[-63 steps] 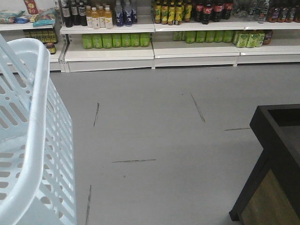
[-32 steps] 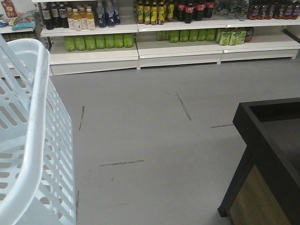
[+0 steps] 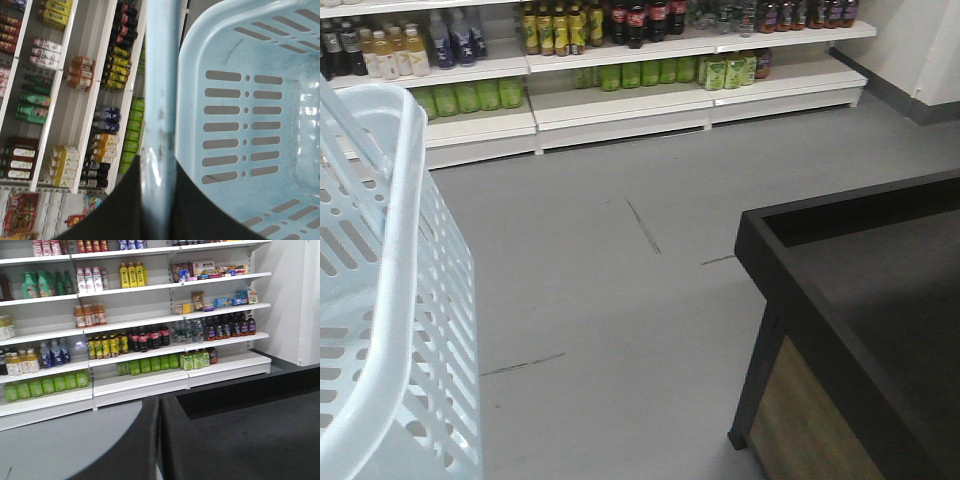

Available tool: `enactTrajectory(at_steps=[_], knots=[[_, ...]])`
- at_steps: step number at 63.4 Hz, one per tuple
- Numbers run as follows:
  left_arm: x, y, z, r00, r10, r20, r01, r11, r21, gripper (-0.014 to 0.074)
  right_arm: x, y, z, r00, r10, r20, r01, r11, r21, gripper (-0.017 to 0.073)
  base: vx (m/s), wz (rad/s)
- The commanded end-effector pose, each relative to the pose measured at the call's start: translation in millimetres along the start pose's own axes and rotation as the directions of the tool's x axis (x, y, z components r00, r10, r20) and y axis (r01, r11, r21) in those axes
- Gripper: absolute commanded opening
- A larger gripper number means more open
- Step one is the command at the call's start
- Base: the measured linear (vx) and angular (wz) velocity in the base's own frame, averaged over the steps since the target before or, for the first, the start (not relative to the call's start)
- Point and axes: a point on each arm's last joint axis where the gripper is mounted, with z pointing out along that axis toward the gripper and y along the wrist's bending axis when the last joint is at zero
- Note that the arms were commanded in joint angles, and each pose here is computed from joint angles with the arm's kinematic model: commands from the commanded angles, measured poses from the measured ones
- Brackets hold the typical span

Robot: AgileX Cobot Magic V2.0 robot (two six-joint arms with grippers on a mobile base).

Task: Pick three apples into basket with both arms
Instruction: 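Turn the base toward the table with apples and oranges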

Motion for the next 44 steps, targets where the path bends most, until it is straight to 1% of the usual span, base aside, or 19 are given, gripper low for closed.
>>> enactTrajectory(at_steps=[1,44], knots=[[-4.0,11.8,-6.8,0.998,-0.012,0.063,0.017,0.996,-0.09,-0.0007,-2.8,0.8,-0.9,0.997,-0.004,0.075,0.005,1.0,-0.012,-0.0008,0.07,-0.41],[-4.0,11.8,-6.8,0.998,-0.012,0.063,0.017,0.996,-0.09,-0.0007,-2.8,0.8,-0.9,0.997,-0.004,0.075,0.005,1.0,-0.012,-0.0008,0.06,-0.36]])
